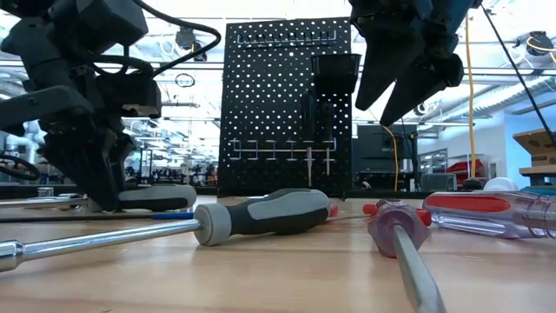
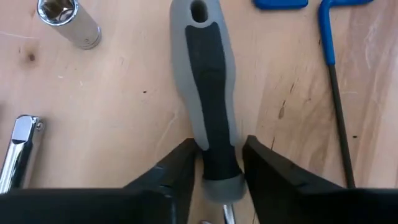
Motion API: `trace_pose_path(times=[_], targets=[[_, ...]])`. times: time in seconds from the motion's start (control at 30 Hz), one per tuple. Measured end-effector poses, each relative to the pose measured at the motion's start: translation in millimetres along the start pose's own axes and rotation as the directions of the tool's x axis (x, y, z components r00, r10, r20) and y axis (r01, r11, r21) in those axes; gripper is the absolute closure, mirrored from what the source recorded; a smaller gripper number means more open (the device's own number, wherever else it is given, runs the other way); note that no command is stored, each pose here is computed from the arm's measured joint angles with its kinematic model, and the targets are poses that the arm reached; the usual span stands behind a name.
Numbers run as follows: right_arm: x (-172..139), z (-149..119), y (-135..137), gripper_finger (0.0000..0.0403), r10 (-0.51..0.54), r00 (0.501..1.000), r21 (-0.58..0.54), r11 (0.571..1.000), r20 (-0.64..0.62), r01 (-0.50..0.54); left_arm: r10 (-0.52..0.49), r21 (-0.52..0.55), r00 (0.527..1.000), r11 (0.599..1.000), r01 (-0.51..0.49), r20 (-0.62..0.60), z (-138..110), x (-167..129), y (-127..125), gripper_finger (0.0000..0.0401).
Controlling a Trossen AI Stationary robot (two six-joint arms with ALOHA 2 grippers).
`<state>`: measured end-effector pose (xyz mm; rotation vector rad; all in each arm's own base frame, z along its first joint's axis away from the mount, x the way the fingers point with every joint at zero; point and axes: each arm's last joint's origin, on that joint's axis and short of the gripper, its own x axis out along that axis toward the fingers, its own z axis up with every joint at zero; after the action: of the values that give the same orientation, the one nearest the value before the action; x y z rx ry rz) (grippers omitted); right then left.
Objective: Hang tools onto peg board
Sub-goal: Hang the gray-black screwdriver on the pegboard
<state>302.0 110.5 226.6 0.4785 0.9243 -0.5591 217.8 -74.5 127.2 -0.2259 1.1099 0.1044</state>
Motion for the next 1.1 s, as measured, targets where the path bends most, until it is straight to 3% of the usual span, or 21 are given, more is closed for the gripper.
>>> trace_pose_path(times=[0.23, 0.47, 0.67, 0.93, 1.1], targets=[[-0.1, 2.9, 4.7, 0.0092, 0.045, 0.999, 0.019, 0.999, 0.029, -0.046, -0.054, -0.029, 0.998, 0.998, 0.056, 0.037, 7.5, -4.5, -5.4, 0.0344], [-0.6, 5.0, 8.3, 0.0092, 0.078, 0.996, 0.032, 0.996, 0.053, -0.08, -0.087, -0.013, 0.974, 0.996, 0.091, 0.21, 33.6, -33.3, -15.0, 0.0345], [-4.0, 8.5, 15.5, 0.0092, 0.143, 0.984, 0.02, 0.989, 0.107, -0.146, -0.096, -0.04, 0.923, 0.992, 0.12, 0.373, 45.0, -69.2, -14.3, 0.0345], [-25.4, 21.7, 19.8, 0.0092, 0.177, 0.932, -0.015, 0.983, 0.318, -0.182, -0.098, -0.032, 0.767, 0.988, 0.153, 0.634, 52.4, -122.5, -6.2, 0.0345], [-47.9, 50.0, 18.2, 0.0092, 0.241, 0.832, -0.019, 0.963, 0.5, -0.267, -0.047, -0.065, 0.658, 0.987, 0.146, 0.751, 64.2, -138.8, 4.6, 0.0345]])
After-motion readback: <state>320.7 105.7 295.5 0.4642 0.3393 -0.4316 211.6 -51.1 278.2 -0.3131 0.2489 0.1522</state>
